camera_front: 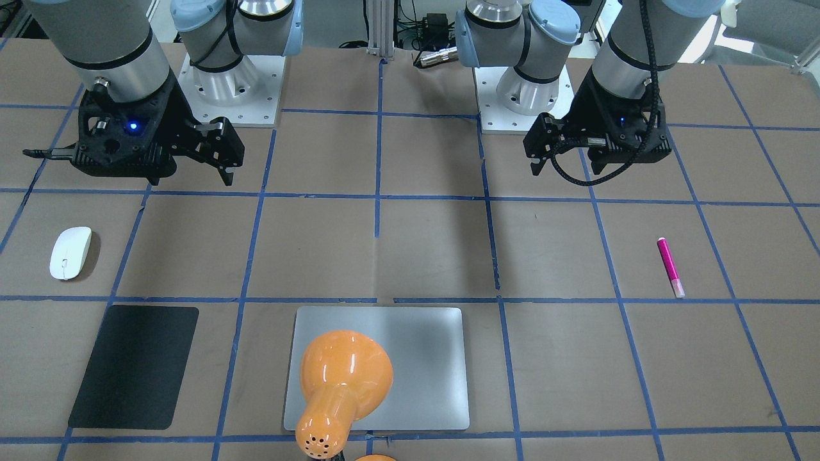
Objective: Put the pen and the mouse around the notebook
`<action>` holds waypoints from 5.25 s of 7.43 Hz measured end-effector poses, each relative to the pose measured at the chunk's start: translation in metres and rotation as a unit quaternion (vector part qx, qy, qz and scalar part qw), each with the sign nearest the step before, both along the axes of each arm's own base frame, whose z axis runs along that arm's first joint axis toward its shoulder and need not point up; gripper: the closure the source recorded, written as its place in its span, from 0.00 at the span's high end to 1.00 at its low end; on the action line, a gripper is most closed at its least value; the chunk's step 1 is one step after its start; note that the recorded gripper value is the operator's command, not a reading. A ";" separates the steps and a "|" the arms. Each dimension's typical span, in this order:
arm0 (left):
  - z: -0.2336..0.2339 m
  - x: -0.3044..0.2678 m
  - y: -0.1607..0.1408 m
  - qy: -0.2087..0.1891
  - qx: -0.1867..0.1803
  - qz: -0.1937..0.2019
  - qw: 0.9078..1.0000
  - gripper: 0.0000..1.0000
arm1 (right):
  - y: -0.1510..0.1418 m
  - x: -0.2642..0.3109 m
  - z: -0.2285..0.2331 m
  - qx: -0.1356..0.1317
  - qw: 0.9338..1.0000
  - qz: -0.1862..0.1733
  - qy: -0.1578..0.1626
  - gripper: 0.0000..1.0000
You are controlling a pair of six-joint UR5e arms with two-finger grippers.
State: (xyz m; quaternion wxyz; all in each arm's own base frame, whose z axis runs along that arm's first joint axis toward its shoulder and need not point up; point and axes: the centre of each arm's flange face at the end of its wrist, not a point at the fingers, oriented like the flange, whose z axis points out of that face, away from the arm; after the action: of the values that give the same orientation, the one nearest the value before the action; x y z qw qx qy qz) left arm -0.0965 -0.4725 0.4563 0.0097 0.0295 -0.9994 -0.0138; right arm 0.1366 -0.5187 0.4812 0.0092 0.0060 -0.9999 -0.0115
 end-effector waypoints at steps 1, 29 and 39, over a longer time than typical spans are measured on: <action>-0.002 0.007 -0.001 -0.003 0.007 0.008 1.000 1.00 | -0.004 -0.020 -0.005 0.006 1.000 -0.011 0.002 1.00; -0.278 0.322 -0.034 -0.027 -0.013 -0.038 0.999 0.66 | 0.024 -0.331 -0.283 0.039 0.997 0.045 0.046 0.04; -0.281 0.323 -0.030 -0.014 0.015 -0.037 0.999 0.00 | -0.160 -0.179 -0.269 0.029 1.000 -0.009 -0.007 0.13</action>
State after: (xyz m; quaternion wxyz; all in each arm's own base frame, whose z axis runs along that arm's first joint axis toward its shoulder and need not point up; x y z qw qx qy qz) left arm 0.2263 -0.5029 0.1748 -0.0048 -0.0068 -0.9996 -0.0283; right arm -0.0422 -0.6789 0.2126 0.0019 -0.0023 -0.9992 -0.0408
